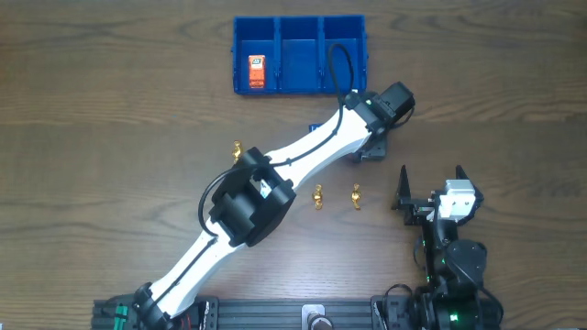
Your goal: Sort Candies Into Trays
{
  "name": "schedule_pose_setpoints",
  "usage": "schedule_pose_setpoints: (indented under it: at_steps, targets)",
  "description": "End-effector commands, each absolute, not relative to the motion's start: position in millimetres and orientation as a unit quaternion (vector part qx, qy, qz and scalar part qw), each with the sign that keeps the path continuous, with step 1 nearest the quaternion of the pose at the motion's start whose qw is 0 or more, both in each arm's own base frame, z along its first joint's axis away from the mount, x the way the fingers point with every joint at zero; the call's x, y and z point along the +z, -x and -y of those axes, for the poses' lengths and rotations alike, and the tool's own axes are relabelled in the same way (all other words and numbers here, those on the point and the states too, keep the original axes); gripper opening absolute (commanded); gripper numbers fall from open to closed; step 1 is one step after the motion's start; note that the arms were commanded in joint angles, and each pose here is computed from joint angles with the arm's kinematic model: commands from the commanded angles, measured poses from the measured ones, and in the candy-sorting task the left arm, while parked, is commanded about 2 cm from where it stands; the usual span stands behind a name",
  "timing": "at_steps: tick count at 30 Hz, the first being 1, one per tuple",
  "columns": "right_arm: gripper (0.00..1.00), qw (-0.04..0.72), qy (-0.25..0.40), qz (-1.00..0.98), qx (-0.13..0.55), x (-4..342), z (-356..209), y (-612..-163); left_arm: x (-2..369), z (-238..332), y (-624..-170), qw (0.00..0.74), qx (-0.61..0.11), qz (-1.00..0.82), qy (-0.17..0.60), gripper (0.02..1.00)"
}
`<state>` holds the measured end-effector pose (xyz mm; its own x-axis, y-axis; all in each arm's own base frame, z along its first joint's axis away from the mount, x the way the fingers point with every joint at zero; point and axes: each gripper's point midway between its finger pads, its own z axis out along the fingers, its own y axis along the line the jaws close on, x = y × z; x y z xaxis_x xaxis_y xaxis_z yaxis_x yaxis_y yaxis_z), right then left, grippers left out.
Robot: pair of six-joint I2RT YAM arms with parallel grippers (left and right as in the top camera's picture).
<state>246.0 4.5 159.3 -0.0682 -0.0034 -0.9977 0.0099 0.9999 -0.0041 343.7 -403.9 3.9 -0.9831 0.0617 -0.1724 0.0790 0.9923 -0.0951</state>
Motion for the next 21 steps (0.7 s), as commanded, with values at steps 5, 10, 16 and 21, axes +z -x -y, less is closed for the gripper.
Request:
schedule_pose_setpoints:
  at_steps: [5,10,16,21]
  targets:
    - [0.998,0.682,0.006,-0.731,-0.007,159,-6,-246,11,396,-355,0.110,-0.037,-0.993,-0.016,0.303]
    - [0.998,0.682,0.006,-0.731,-0.007,159,-6,-246,153,348,-413,0.262,-0.057,-0.963,0.012,0.316]
    - [0.998,0.682,0.006,-0.731,-0.007,159,-6,-246,195,228,-484,0.280,-0.059,-0.956,0.059,0.316]
    - [0.998,0.682,0.006,-0.731,-0.007,159,-6,-246,154,177,-512,0.234,-0.059,-0.969,0.050,0.308]
